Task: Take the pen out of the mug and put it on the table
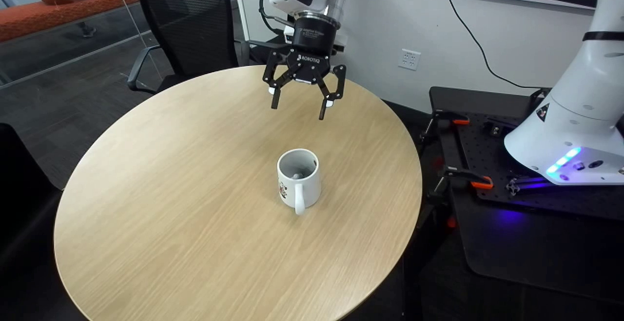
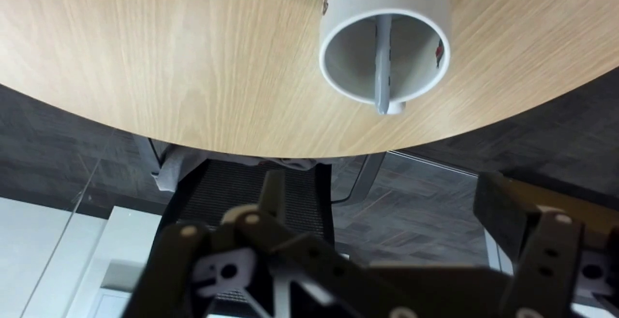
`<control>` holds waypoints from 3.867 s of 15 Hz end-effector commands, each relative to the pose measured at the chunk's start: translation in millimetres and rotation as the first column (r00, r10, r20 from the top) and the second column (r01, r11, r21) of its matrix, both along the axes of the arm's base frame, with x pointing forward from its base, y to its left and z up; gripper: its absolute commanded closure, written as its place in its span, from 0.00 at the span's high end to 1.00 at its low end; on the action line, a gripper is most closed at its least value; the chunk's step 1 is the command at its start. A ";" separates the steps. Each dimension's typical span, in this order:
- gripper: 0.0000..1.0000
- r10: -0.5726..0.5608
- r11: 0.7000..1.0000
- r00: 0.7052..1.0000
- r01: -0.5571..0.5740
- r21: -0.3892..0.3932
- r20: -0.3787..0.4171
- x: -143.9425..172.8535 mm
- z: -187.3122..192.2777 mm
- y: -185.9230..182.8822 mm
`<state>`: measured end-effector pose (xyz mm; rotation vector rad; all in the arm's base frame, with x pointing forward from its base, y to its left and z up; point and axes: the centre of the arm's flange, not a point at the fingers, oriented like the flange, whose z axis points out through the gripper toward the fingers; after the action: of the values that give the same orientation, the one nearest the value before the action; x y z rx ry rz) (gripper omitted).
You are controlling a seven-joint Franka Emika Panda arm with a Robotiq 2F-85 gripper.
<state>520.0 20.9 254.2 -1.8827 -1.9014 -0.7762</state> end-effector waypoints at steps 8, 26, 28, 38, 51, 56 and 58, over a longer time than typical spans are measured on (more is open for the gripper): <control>0.61 0.029 0.998 1.000 -0.030 -0.048 -0.005 3.8 -26.3 15.4; 0.33 0.082 0.992 0.995 -0.086 -0.086 -0.054 17.1 -54.3 33.5; 0.32 0.085 0.992 0.995 -0.090 -0.089 -0.059 20.4 -57.6 34.1; 0.34 0.108 0.987 0.988 -0.120 -0.109 -0.108 33.6 -79.1 46.7; 0.35 0.155 0.981 0.979 -0.169 -0.098 -0.131 36.7 -97.1 59.8; 0.12 0.170 0.979 0.976 -0.183 -0.094 -0.134 39.3 -100.7 64.8; 0.09 0.170 0.978 0.976 -0.183 -0.095 -0.133 38.9 -100.9 64.9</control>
<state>550.1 82.1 151.1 -1.7252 -2.0410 -0.5101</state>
